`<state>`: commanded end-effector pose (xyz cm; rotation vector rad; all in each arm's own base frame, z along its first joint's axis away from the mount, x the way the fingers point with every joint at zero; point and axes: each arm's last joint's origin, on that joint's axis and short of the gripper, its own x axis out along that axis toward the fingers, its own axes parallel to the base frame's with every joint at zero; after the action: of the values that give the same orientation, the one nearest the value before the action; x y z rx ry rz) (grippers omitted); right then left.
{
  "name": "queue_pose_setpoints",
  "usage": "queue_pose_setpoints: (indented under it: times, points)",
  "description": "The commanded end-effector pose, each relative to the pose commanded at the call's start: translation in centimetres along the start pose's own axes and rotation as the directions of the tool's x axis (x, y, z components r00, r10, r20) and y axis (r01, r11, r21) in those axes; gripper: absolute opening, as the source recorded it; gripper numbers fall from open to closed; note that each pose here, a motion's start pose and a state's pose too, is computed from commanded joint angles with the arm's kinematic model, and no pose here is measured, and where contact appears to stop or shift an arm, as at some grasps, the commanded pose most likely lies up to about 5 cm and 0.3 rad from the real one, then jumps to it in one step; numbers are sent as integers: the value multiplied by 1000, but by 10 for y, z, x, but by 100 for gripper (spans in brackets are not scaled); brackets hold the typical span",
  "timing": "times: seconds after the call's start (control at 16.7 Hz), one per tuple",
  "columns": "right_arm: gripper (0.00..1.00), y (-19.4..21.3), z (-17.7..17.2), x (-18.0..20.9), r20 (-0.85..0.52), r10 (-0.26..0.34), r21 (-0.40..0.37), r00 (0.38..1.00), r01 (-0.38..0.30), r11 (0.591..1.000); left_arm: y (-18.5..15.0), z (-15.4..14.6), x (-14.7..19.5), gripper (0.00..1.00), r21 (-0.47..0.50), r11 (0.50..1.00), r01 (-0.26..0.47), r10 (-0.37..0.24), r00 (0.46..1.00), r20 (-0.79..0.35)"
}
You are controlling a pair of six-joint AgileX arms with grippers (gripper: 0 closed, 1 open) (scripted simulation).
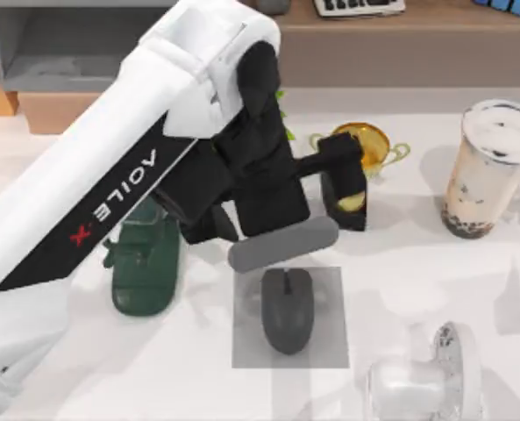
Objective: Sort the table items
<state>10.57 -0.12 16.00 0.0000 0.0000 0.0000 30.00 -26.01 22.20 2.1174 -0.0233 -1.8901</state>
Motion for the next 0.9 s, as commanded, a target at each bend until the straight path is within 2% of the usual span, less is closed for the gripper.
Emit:
queue_pose_setpoints:
  times: [0.12,0.24,0.3,0.42,0.54,0.66,0.78,0.9]
  points:
    - [100,0,0,0,0,0,0,1000,0,1000,-22,-17,-55,100,-141,982,-129,117,989,-90]
    - [100,0,0,0,0,0,0,1000,0,1000,-56,-31,-107,100,-300,919,-254,200,960,-198]
    - [100,0,0,0,0,0,0,1000,0,1000,-76,-37,-127,100,-387,870,-305,219,943,-252]
    - [100,0,0,0,0,0,0,1000,0,1000,-122,-47,-154,100,-565,733,-379,206,915,-346]
    - [100,0,0,0,0,0,0,1000,0,1000,-171,-56,-163,100,-736,541,-408,137,905,-402]
    - [100,0,0,0,0,0,0,1000,0,1000,-222,-63,-157,100,-868,294,-400,33,912,-409]
    - [100,0,0,0,0,0,0,1000,0,1000,-273,-64,-144,100,-928,18,-371,-75,925,-372]
    - [100,0,0,0,0,0,0,1000,0,1000,-320,-60,-126,100,-911,-251,-328,-164,942,-294]
